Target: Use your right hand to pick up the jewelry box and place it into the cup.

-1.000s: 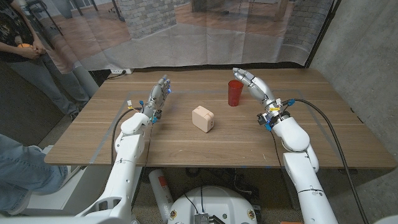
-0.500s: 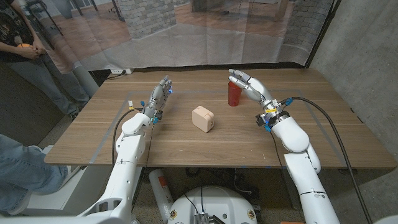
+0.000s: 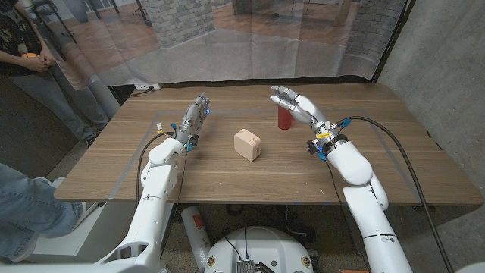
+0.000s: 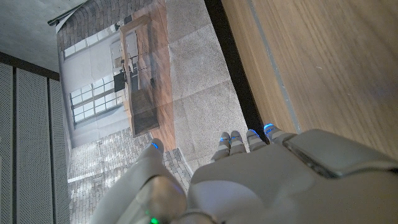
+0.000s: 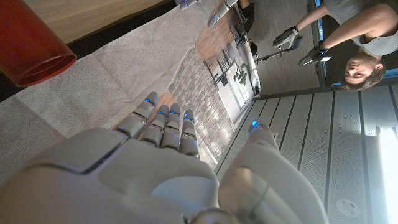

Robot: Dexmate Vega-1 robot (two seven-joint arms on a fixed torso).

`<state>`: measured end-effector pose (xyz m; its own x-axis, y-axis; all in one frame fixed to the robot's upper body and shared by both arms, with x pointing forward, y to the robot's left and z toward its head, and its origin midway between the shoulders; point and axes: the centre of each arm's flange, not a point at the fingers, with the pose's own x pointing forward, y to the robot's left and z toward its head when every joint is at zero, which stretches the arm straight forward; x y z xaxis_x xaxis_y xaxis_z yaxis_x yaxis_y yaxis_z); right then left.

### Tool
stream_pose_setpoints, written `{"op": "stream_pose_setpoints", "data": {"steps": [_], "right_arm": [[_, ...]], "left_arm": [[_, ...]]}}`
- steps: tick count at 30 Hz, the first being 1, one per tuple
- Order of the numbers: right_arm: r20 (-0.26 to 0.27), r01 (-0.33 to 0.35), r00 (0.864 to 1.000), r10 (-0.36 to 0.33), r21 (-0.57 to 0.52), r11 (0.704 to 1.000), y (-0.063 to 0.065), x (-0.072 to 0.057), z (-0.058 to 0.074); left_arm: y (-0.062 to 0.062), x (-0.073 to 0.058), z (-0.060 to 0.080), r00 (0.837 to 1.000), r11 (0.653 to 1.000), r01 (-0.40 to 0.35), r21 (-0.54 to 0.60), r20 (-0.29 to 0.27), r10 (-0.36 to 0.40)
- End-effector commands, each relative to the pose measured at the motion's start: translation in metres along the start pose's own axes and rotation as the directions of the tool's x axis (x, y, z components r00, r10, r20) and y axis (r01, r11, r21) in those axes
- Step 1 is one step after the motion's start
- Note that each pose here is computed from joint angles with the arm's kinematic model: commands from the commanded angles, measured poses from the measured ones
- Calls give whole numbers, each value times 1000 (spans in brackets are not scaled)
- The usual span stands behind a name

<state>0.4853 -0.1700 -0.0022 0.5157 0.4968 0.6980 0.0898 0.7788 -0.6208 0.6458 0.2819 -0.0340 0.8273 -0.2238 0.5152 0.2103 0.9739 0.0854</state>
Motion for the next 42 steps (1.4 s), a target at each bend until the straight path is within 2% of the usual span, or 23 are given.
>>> {"op": "stream_pose_setpoints", "data": {"steps": [1,9,42], "right_arm": [[2,-37,999,37,-42,998,9,8,8],[-1,-58,998,58,-75,996,13,12,10],[-12,-113,994,113,-225,968,42,23,29]], "left_arm": [[1,0,1,1000,1000,-3,2,0,3],[1,0,1,1000,1000,-9,2,2,9],[3,-1,-1,1000,1000,-8,-3,4,8]]}}
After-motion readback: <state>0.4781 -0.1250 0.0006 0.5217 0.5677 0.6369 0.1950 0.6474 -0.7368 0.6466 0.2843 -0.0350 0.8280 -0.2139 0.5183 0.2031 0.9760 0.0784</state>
